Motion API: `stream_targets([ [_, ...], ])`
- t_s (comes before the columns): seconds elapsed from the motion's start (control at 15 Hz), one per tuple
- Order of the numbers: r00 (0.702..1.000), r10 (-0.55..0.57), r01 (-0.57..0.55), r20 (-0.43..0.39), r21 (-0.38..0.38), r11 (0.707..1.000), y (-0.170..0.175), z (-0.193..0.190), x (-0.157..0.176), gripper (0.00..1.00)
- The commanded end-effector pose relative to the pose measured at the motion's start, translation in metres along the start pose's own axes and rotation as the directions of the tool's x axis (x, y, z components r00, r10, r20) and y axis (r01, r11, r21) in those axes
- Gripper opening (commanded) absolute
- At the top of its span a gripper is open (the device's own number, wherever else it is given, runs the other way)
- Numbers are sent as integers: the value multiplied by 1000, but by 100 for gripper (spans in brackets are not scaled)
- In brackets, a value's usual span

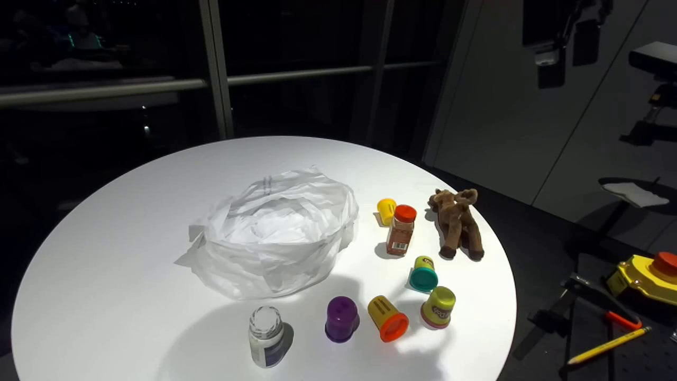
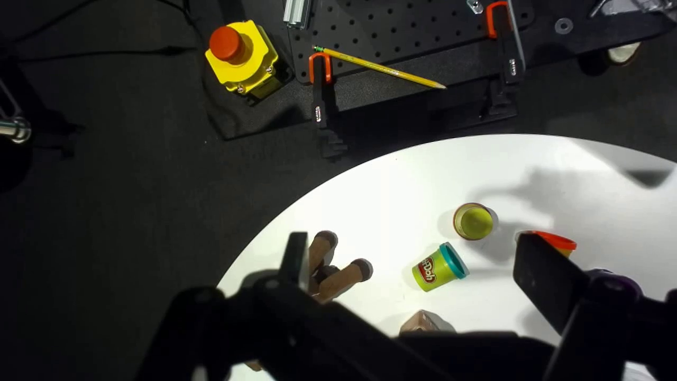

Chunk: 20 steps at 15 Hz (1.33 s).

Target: Pick up all the objects from the table and put them on the plastic

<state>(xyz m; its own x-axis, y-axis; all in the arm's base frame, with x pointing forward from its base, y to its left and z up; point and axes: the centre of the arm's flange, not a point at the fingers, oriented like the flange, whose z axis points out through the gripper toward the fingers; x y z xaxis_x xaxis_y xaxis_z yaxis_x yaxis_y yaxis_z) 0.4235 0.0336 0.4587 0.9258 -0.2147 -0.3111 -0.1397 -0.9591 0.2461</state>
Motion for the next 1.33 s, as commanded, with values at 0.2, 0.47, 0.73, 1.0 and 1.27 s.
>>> stream_targets([
  [0.2,1000,0,0,0,0,1000,0,0,0,100],
  [0.47,1000,0,0,0,0,1000,0,0,0,100],
  [0.73,1000,11,-9,-24,79,997,5,-6,19,100],
  [1.0,988,94,-56,-119,288,956,27,-24,71,100],
  [1.27,959,224,-136,-175,409,902,58,-24,133,100],
])
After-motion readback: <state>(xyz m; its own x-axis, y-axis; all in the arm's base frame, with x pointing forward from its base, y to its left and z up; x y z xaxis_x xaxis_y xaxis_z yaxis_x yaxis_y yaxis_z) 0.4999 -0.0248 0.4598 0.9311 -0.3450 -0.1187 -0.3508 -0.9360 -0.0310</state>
